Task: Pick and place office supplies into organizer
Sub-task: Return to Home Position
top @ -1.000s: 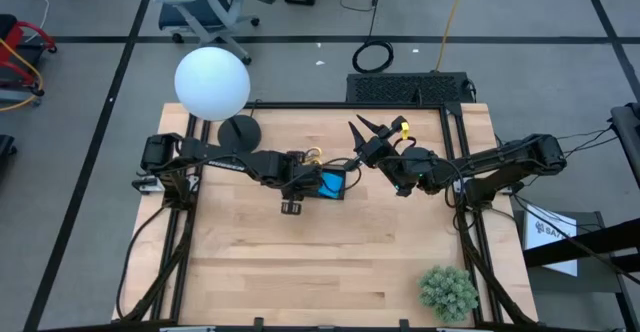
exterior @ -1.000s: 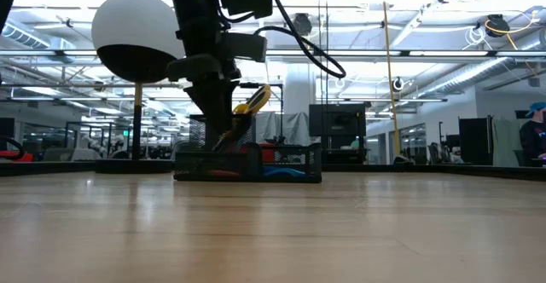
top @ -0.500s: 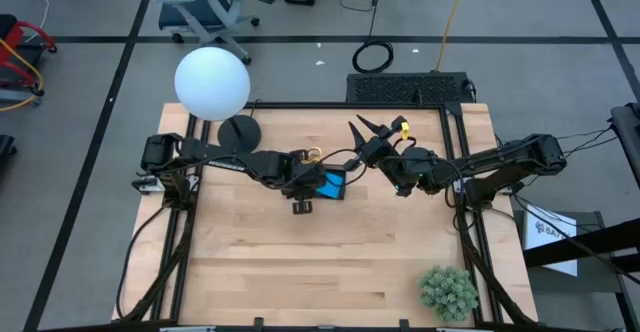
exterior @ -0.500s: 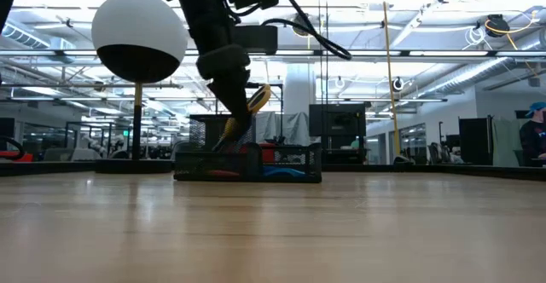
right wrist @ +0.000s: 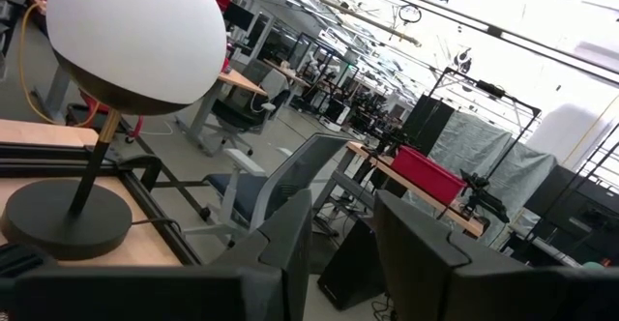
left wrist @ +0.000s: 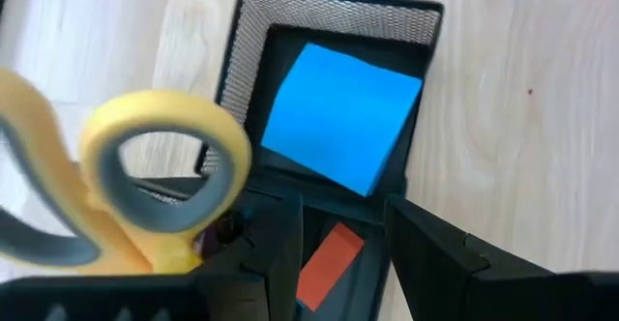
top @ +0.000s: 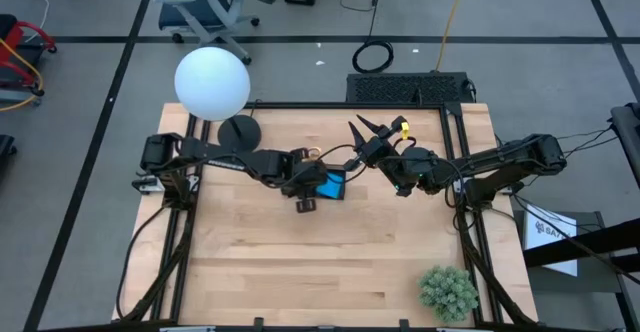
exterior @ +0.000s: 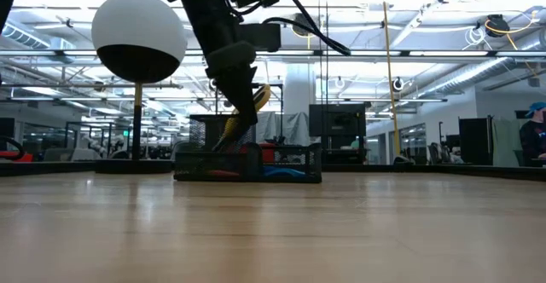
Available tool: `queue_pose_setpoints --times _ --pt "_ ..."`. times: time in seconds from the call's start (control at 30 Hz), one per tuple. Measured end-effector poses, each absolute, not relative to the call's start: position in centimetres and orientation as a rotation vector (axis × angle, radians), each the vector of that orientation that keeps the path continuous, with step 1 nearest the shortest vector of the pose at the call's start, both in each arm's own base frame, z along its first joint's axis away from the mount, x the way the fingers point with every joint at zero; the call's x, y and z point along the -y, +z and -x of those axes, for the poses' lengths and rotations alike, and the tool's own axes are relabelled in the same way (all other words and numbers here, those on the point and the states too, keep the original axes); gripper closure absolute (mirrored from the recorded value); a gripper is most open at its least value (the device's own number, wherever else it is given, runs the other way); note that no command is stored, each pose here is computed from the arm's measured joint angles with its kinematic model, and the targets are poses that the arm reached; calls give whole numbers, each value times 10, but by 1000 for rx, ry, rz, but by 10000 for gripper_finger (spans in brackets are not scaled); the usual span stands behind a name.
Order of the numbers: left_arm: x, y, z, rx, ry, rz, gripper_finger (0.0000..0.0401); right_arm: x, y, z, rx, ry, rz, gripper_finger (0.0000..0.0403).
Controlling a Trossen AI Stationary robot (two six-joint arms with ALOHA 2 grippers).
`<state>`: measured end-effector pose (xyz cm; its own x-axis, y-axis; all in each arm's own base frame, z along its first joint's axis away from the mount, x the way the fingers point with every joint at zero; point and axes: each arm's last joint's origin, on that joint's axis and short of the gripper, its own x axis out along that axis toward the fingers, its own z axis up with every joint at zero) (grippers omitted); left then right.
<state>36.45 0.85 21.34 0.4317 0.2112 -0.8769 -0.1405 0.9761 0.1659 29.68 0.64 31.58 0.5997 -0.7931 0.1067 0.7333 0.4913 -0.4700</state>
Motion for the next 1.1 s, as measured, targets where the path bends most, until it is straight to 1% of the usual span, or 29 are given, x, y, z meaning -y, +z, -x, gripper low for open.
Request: queue_pose_setpoints --times 0.13,0.33,0.57,0.63,0.7,0.77,0.83,0.9,0.97,1.03,1.1 --pt "-9 217 -365 -1074 224 -66 247 -6 316 -297 -131 -930 507 298" --pt "-4 236 -359 -1015 213 -84 247 -7 318 -296 -93 -933 459 298" --pt "-1 279 -342 -868 204 -103 247 -13 318 -294 -57 -977 344 298" --pt "-1 289 -333 -851 206 -102 247 -17 320 -291 -51 -996 317 298" --pt "-2 304 -326 -792 212 -94 247 -22 325 -286 -37 -1001 298 298" --pt "-2 314 -315 -788 213 -94 247 -28 332 -279 -17 -983 289 298" --pt "-2 325 -309 -736 215 -87 247 -34 341 -270 3 -957 286 298" --pt "-2 330 -300 -747 214 -91 247 -40 351 -260 37 -927 267 298" --pt "-2 338 -297 -709 220 -95 247 -44 359 -250 50 -878 271 298" --pt "-3 340 -287 -733 250 -111 247 -47 362 -245 69 -802 261 298" --pt "-6 347 -286 -687 290 -119 247 -48 362 -240 68 -696 262 298"
